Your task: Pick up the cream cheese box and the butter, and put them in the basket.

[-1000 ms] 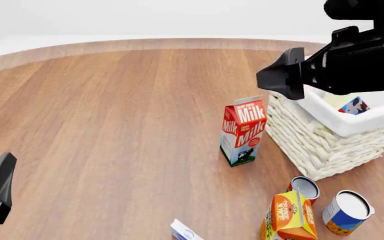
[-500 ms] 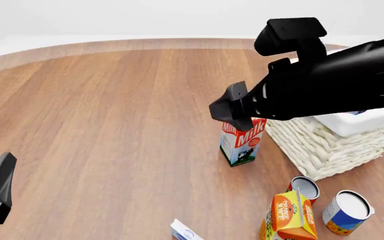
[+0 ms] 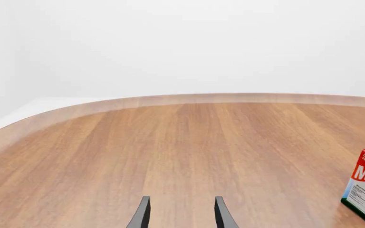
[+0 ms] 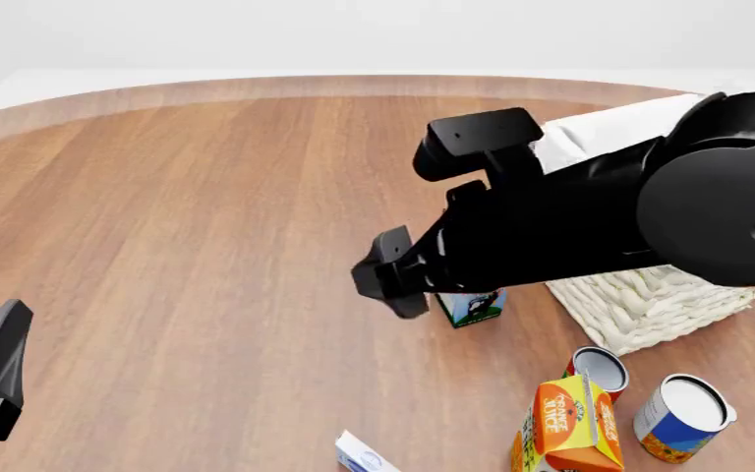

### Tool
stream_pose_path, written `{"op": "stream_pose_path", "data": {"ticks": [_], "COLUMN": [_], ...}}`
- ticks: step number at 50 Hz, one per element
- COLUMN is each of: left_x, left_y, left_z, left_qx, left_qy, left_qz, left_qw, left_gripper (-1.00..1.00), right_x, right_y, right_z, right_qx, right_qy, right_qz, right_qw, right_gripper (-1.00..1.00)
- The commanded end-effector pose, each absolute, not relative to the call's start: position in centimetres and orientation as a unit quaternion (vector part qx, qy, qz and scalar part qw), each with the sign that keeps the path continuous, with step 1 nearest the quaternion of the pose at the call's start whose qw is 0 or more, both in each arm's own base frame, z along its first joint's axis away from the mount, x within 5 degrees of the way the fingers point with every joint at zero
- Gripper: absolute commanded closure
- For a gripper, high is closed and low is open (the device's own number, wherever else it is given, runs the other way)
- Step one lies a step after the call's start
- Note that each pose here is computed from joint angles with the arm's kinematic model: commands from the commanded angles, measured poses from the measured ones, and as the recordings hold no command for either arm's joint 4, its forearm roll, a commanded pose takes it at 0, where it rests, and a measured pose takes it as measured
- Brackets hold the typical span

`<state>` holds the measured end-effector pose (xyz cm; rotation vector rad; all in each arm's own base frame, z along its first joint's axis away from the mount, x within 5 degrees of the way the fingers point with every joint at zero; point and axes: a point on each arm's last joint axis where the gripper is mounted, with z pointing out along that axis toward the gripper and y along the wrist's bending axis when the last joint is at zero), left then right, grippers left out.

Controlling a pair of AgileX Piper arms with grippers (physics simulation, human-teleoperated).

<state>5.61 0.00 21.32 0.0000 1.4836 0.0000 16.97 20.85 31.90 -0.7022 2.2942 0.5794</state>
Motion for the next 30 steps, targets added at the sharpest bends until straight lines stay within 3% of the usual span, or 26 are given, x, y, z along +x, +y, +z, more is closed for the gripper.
{"op": "stream_pose_path", "data": {"ticks": [1, 30], "left_x": [5.6, 5.6], "left_y": [0.0, 0.0], "left_z": [21.3, 21.3], "left_qx": [0.0, 0.0], "left_qy": [0.676, 0.676], "left_qz": [0.0, 0.0], "left_qw": [0.737, 0.737], "left_gripper": [-1.0, -1.0], "right_x": [17.0, 16.1], "right_y": [22.1, 23.4], "right_z": [29.3, 25.6], "right_qx": [-0.267, -0.26], "right_qy": [0.887, 0.902], "right_qz": [0.22, 0.219], "right_qw": [0.306, 0.267], "right_gripper": [-1.0, -1.0]}}
